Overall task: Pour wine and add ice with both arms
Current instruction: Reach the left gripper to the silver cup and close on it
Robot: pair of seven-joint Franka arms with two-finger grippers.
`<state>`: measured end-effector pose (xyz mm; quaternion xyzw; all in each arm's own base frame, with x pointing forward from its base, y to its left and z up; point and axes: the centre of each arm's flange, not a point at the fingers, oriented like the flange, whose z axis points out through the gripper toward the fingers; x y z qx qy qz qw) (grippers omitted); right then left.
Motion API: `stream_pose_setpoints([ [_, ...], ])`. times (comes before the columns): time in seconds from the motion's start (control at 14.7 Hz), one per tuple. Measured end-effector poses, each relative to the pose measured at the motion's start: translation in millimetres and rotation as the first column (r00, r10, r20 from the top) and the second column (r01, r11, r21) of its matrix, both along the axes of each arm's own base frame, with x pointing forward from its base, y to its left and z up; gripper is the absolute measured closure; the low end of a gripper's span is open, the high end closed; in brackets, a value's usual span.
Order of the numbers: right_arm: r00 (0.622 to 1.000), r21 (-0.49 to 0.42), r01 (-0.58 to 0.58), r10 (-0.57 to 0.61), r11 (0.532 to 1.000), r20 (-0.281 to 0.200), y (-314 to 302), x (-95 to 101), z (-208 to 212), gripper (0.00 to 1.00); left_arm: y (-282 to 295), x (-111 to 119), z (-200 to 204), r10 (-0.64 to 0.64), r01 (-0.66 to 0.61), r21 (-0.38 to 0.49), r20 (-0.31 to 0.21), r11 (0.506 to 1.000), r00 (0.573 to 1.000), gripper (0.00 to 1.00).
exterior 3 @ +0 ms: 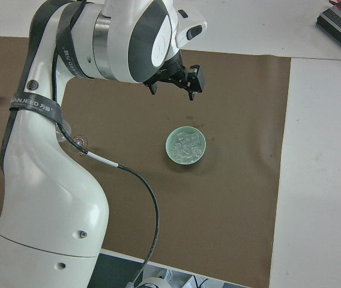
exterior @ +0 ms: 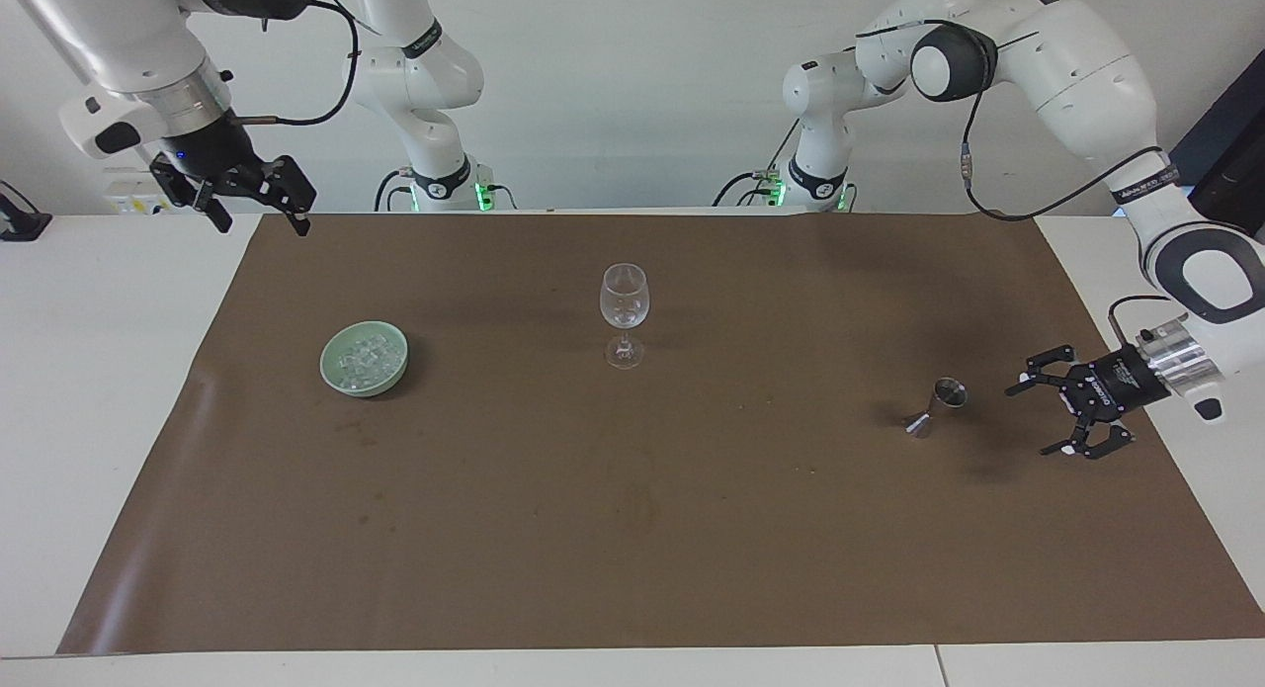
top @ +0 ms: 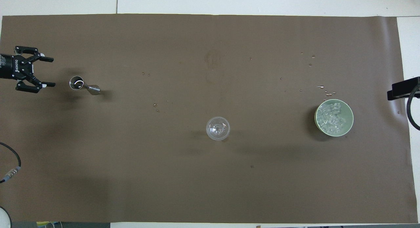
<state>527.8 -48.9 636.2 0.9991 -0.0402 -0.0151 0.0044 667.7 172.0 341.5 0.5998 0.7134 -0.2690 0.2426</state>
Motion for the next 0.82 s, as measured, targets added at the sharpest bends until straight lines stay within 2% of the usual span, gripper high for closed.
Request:
stream_pose_setpoints([
  [0.34, 1.0, 0.0, 0.0, 0.0, 1.0, 0.0, 0.0, 0.0, 0.0, 0.0, -9.7, -29.7, -34.4, 0.116, -0.118, -0.101, -0.027, 0.988, 0.993, 0.0],
  [0.61, 1.0, 0.0, 0.0, 0.0, 1.0, 0.0, 0.0, 0.0, 0.0, 0.0, -36.4, -44.4, -40.7, 0.066, -0.059, -0.166, 0.041, 0.984, 0.997, 0.0],
  [0.82, 1.0, 0.0, 0.0, 0.0, 1.0, 0.0, 0.0, 0.0, 0.0, 0.0, -47.5, -59.2, -59.9, 0.116, -0.092, -0.199, 0.114, 0.976, 0.987, 0.0],
])
